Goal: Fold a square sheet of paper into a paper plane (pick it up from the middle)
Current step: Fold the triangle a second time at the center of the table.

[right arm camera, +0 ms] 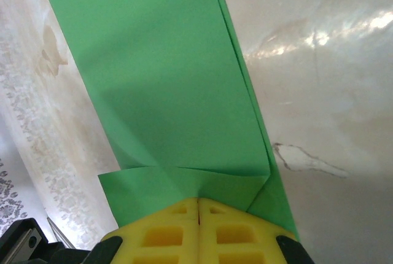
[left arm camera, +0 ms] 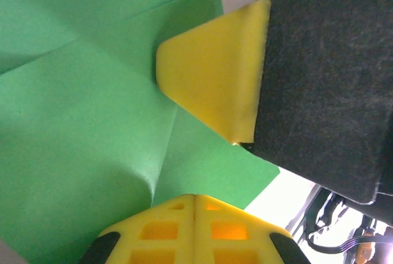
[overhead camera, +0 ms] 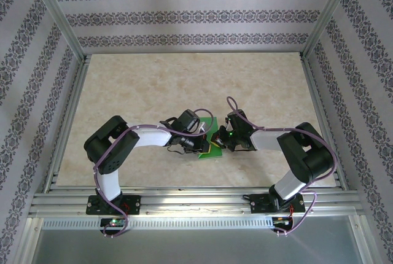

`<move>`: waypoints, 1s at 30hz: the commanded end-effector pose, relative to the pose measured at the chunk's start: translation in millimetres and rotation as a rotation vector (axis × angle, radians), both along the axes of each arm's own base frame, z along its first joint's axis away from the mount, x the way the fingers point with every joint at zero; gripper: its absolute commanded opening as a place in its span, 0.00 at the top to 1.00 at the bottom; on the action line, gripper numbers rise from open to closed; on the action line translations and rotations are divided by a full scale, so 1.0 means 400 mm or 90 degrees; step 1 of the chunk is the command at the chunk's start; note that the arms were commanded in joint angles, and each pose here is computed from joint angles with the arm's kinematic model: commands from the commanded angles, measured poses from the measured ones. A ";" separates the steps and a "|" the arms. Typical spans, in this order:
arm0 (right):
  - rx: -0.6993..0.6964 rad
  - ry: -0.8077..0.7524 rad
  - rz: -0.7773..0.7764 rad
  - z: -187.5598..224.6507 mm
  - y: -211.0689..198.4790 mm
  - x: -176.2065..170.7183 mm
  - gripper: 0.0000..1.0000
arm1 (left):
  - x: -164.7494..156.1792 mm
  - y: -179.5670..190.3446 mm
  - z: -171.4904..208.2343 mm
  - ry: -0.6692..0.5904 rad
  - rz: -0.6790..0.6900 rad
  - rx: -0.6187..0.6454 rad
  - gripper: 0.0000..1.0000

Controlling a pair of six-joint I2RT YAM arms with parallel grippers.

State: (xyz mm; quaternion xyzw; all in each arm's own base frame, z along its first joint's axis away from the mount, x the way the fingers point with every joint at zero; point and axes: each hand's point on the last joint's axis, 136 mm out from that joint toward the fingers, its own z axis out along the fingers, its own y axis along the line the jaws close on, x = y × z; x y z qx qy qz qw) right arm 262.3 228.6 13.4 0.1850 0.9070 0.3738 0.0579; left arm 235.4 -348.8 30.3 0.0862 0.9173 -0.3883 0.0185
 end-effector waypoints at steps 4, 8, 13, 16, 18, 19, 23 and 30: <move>-0.063 0.069 -0.013 -0.081 -0.058 -0.060 1.00 | -0.025 0.019 -0.029 0.000 -0.003 0.010 1.00; -0.066 0.070 -0.014 -0.084 -0.062 -0.062 1.00 | -0.035 0.026 -0.036 0.007 0.005 0.003 1.00; -0.074 0.075 -0.014 -0.091 -0.067 -0.063 1.00 | -0.053 0.043 -0.039 0.015 0.010 0.005 1.00; -0.077 0.078 -0.014 -0.096 -0.069 -0.066 1.00 | -0.068 0.052 -0.037 0.021 0.012 0.000 1.00; -0.078 0.079 -0.015 -0.097 -0.071 -0.066 1.00 | -0.079 0.061 -0.038 0.025 0.013 0.001 1.00; -0.079 0.079 -0.015 -0.097 -0.071 -0.066 1.00 | -0.083 0.065 -0.036 0.026 0.014 0.001 1.00; -0.078 0.078 -0.015 -0.096 -0.072 -0.064 1.00 | -0.113 0.090 -0.039 0.037 0.014 0.005 1.00; -0.073 0.074 -0.013 -0.089 -0.066 -0.060 1.00 | -0.099 0.070 0.088 -0.038 0.001 -0.071 1.00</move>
